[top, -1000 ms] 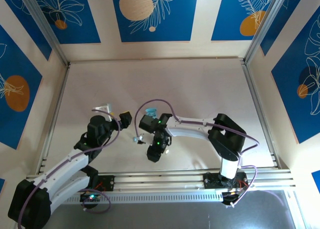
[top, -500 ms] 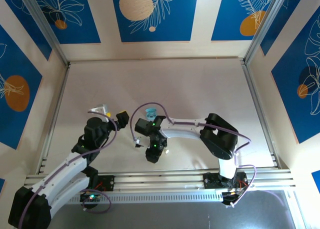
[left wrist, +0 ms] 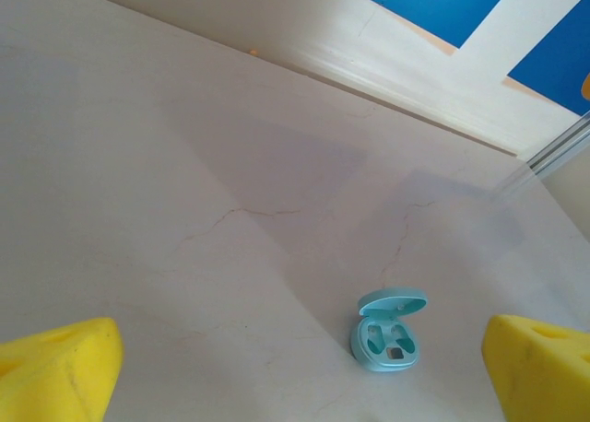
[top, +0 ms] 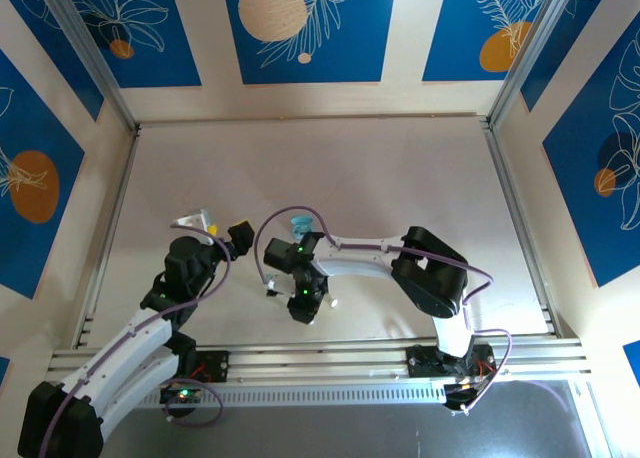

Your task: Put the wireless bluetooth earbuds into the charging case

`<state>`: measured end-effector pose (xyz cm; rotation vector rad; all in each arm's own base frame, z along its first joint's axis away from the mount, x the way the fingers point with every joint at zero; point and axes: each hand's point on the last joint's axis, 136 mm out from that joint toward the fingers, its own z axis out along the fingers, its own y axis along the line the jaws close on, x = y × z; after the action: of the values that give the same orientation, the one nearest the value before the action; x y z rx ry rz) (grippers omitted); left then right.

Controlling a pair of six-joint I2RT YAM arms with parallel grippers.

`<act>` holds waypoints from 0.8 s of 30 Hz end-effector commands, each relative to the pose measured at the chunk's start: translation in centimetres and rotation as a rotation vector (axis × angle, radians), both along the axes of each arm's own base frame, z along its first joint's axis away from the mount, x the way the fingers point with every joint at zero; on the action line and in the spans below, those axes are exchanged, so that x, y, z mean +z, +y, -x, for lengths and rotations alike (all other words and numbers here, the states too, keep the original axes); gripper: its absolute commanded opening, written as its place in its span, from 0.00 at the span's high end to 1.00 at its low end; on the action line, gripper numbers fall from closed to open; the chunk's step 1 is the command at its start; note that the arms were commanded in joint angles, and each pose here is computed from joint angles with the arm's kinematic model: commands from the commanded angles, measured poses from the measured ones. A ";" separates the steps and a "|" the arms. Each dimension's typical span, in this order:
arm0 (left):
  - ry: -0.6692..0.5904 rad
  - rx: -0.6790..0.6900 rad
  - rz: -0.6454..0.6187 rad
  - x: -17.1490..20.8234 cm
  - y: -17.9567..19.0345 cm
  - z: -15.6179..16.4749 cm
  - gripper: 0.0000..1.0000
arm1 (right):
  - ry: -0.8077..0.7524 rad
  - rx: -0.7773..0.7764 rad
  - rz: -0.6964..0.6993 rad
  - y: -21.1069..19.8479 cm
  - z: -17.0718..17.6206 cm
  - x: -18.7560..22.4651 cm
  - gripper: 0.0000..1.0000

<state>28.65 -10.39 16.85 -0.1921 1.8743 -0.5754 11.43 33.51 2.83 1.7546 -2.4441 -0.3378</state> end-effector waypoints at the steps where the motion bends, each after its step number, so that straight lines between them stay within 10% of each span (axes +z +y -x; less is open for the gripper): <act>1: 0.008 0.015 0.008 -0.3 0.5 0.1 0.00 | 0.009 0.027 0.037 -0.2 0.5 -0.5 0.69; 24: 0.011 0.010 0.024 -0.3 0.5 0.0 0.00 | 0.015 0.015 0.070 -0.4 0.4 -1.3 0.76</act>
<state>28.75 -10.02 16.72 -0.2118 1.8749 -0.5743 11.55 33.03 1.67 1.7453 -2.4262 -0.2627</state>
